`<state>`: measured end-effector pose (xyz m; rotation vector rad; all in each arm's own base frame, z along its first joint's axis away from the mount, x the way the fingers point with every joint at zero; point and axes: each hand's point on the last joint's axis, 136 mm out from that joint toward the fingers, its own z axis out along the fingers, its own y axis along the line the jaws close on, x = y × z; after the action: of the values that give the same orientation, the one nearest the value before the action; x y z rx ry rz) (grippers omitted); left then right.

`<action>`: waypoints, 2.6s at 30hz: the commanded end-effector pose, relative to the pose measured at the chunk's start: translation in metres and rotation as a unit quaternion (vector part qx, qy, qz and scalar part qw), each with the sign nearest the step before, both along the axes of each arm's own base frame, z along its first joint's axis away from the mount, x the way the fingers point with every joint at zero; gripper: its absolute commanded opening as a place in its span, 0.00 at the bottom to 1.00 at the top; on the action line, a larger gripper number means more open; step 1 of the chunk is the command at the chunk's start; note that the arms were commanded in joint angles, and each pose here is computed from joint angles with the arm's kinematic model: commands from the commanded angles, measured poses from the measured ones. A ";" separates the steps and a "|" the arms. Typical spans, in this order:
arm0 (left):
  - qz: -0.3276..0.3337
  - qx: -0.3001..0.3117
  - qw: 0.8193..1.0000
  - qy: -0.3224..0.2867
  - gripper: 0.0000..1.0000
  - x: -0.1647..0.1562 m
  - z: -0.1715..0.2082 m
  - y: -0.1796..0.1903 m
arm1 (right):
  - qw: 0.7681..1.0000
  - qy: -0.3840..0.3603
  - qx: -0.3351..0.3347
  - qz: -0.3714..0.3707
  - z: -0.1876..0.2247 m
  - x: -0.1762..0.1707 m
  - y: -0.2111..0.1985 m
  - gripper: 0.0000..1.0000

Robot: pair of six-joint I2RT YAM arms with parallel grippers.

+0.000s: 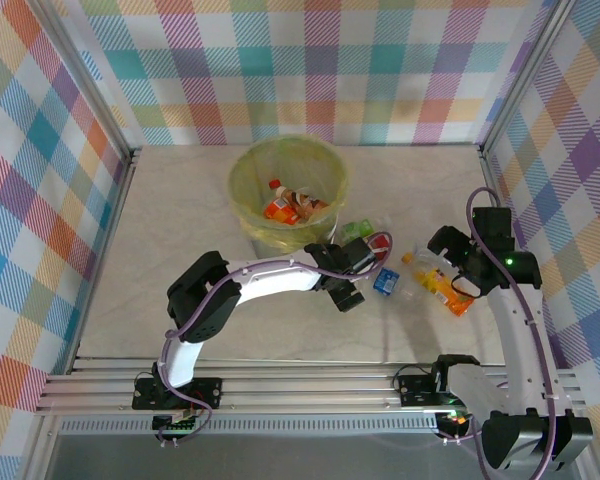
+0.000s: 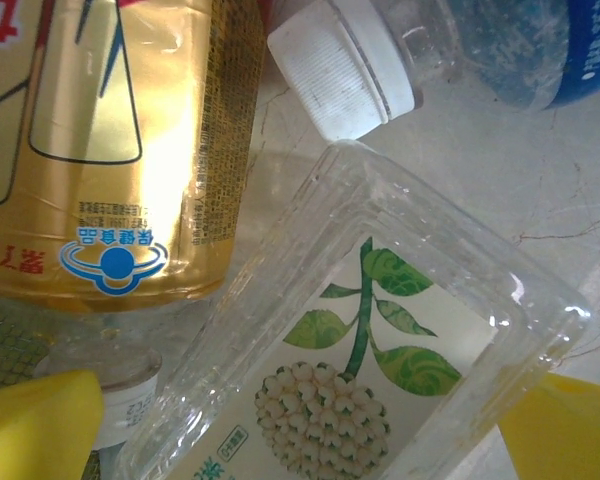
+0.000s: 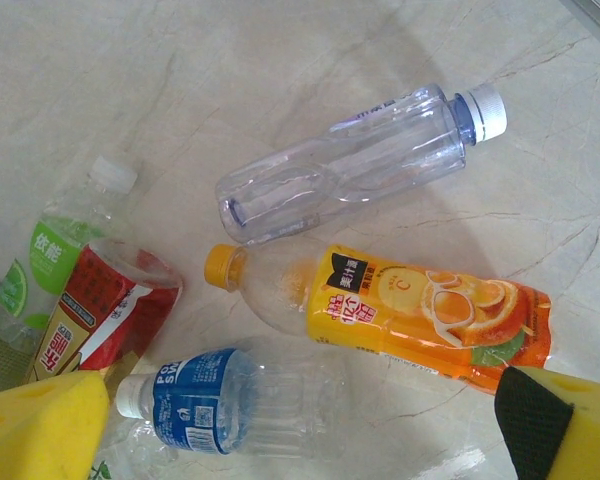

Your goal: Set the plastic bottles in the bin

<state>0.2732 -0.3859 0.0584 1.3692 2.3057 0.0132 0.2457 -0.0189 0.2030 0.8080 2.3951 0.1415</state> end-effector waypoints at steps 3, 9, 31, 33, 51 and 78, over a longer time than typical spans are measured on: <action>0.005 0.018 1.000 0.019 1.00 -0.002 -0.006 0.008 | 1.000 0.009 0.006 -0.001 -0.006 0.000 0.000 1.00; 0.005 0.005 0.999 0.031 1.00 -0.020 -0.003 0.006 | 1.000 0.008 0.006 -0.003 -0.007 0.000 0.000 1.00; 0.010 0.025 0.999 0.037 0.78 -0.044 -0.019 0.006 | 1.000 0.020 0.014 0.001 -0.020 0.000 0.003 1.00; 0.008 0.025 0.999 0.040 0.77 -0.047 -0.021 0.005 | 1.000 0.021 0.016 0.002 -0.021 0.000 0.004 1.00; 0.015 0.041 0.999 0.032 0.65 -0.046 -0.039 0.008 | 0.999 0.026 0.028 0.012 -0.025 0.001 0.009 1.00; -0.016 -0.125 0.992 -0.008 0.27 -0.073 0.124 -0.017 | 0.999 0.012 0.027 0.016 -0.009 -0.002 0.010 1.00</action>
<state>0.2071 -0.3982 0.1419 1.3090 2.2253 -0.1591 0.2456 -0.0093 0.1814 0.8048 2.4593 0.1946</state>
